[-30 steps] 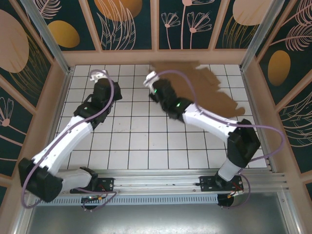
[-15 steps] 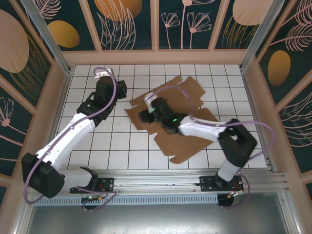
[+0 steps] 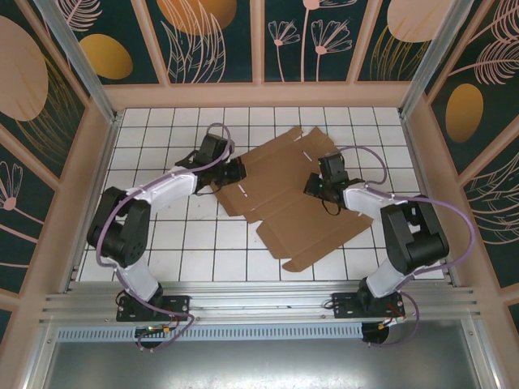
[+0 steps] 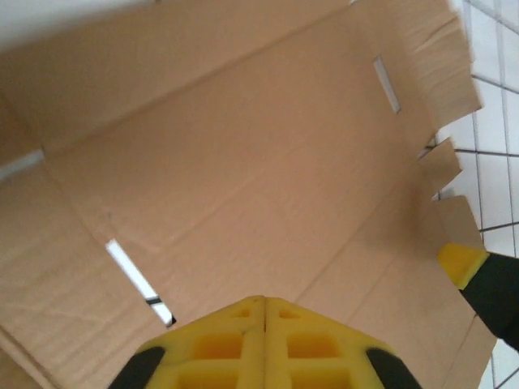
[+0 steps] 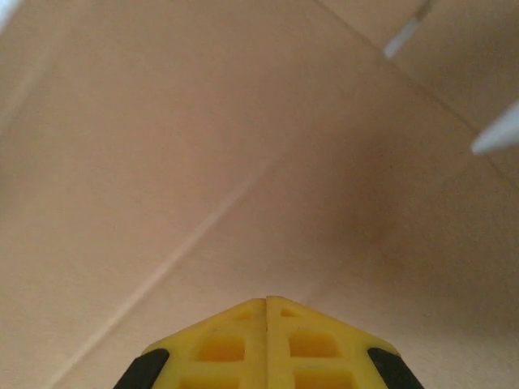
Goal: Fold the paper box
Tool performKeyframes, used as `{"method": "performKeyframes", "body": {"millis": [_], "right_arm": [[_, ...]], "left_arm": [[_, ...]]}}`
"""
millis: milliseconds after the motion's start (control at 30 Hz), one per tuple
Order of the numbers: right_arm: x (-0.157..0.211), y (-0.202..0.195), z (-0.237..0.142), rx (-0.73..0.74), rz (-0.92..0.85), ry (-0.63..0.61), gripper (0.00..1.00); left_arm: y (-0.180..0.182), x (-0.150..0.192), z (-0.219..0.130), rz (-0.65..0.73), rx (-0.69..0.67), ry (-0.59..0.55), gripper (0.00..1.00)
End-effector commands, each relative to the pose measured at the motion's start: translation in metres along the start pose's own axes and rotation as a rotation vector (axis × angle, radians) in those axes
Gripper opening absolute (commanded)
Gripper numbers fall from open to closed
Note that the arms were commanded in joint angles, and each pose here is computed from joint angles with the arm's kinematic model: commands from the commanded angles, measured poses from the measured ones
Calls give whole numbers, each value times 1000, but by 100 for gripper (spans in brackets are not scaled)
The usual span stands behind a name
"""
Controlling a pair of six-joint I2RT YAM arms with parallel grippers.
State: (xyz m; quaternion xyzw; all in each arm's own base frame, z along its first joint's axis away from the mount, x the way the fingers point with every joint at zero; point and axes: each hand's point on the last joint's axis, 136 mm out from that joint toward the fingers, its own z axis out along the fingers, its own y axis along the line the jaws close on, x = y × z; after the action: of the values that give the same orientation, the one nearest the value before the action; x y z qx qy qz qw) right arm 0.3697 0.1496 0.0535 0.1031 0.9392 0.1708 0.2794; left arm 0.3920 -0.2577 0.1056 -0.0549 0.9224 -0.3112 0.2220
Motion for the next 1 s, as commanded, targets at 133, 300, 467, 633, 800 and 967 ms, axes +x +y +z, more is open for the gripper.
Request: {"method": "performKeyframes", "body": {"millis": [133,300,467,633,800,967], "right_arm": [[20,-29,12,139,-23,65,0],[35,-42,22,181,-21,106,0],[54,-42,25,168,-57,158,0],[92,-21,24,109,-122,254,0],[127,14,18,13,-134,332,1],[153,52,9,-126,-92,409,4]], "left_arm": [[42,43,16,-159,-68,76,0],[78,62,16,-241,-157,88,0],[108,66,14,-301,-234,84,0],[134,58,11,-364,-262,64,0],[128,29,12,-312,-292,21,0],[124,-8,12,-246,-335,-33,0]]}}
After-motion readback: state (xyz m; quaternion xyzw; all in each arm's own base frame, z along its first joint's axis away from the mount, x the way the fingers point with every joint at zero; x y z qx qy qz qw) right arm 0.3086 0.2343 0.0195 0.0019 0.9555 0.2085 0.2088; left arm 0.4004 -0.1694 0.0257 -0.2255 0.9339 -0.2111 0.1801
